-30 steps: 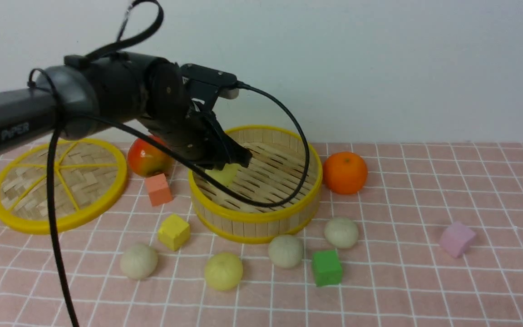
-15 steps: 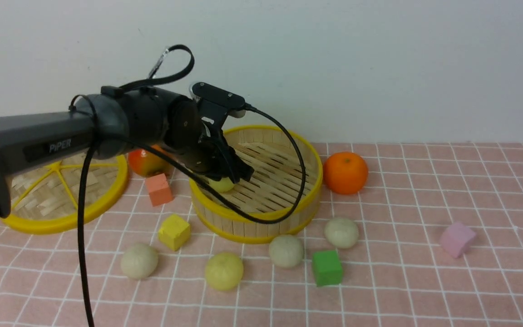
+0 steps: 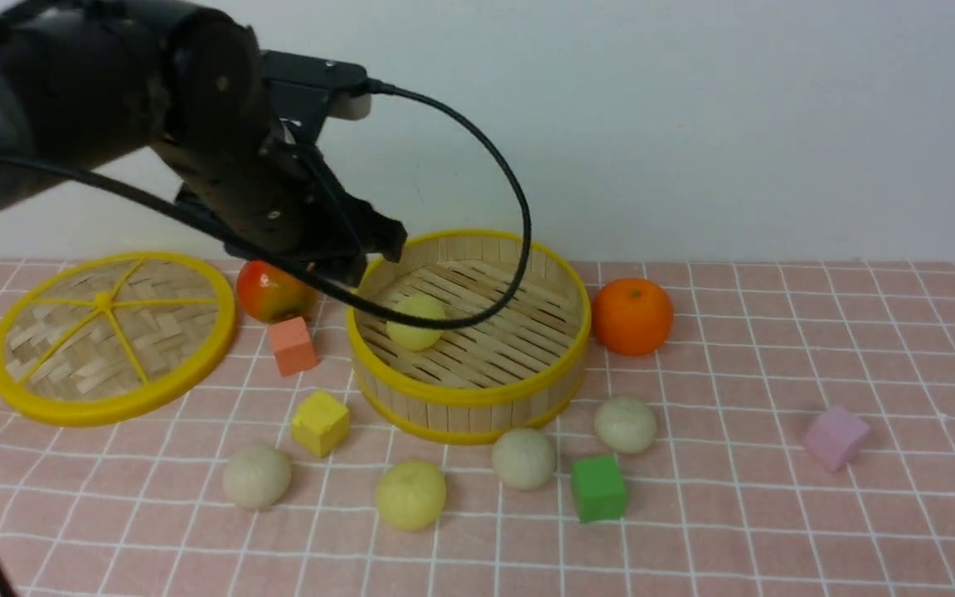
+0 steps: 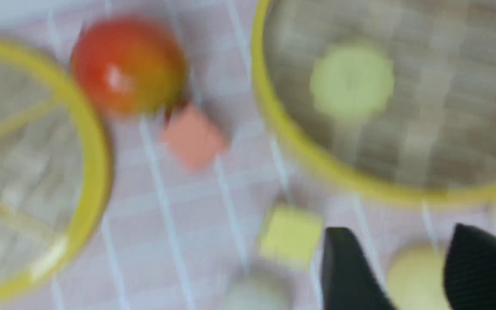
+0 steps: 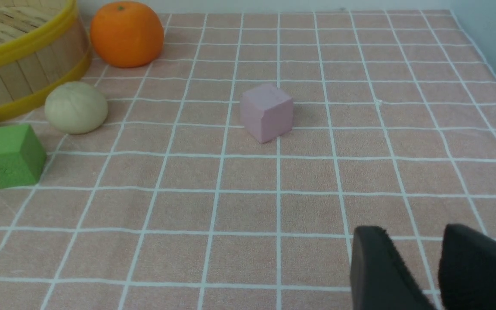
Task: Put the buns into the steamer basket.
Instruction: Use the left arm to grab a steamed stuffed bun
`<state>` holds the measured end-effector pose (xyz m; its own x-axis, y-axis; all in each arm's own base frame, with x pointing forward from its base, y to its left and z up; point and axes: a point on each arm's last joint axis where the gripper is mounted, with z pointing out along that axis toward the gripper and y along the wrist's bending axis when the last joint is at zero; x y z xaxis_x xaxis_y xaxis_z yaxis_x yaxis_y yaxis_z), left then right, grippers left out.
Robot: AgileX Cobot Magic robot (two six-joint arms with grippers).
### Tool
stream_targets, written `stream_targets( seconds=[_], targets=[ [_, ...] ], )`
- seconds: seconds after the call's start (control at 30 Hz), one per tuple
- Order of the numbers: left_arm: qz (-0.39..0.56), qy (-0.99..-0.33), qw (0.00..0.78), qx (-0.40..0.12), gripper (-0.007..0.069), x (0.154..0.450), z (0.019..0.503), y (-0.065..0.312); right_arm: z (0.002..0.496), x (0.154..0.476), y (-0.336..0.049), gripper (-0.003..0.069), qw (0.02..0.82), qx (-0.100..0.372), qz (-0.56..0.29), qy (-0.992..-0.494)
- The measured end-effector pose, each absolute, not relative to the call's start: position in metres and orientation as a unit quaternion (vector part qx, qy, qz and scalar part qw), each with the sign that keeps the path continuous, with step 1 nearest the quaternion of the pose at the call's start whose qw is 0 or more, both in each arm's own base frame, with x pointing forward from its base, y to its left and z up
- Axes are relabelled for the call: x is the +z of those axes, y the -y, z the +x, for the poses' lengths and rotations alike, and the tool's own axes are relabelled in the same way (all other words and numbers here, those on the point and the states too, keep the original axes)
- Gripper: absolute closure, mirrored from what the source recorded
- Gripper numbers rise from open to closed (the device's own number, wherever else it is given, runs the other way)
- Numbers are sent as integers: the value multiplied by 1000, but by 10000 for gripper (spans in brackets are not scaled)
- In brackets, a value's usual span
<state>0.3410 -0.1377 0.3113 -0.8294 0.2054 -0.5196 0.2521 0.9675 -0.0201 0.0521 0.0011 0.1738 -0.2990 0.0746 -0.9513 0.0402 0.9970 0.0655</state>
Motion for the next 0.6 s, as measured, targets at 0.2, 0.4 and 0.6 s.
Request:
stream_targets(
  seconds=[0.2, 0.4, 0.6],
  targets=[
    [111, -984, 138, -10, 494, 269, 302, 121, 52, 174, -1, 419, 591, 15, 36, -806],
    [89, -989, 114, -11, 429, 228, 307, 111, 52, 174, -1, 419, 591, 15, 36, -806],
    [52, -987, 152, -24, 309, 216, 329, 95, 52, 174, -1, 419, 591, 15, 36, -806]
  ],
)
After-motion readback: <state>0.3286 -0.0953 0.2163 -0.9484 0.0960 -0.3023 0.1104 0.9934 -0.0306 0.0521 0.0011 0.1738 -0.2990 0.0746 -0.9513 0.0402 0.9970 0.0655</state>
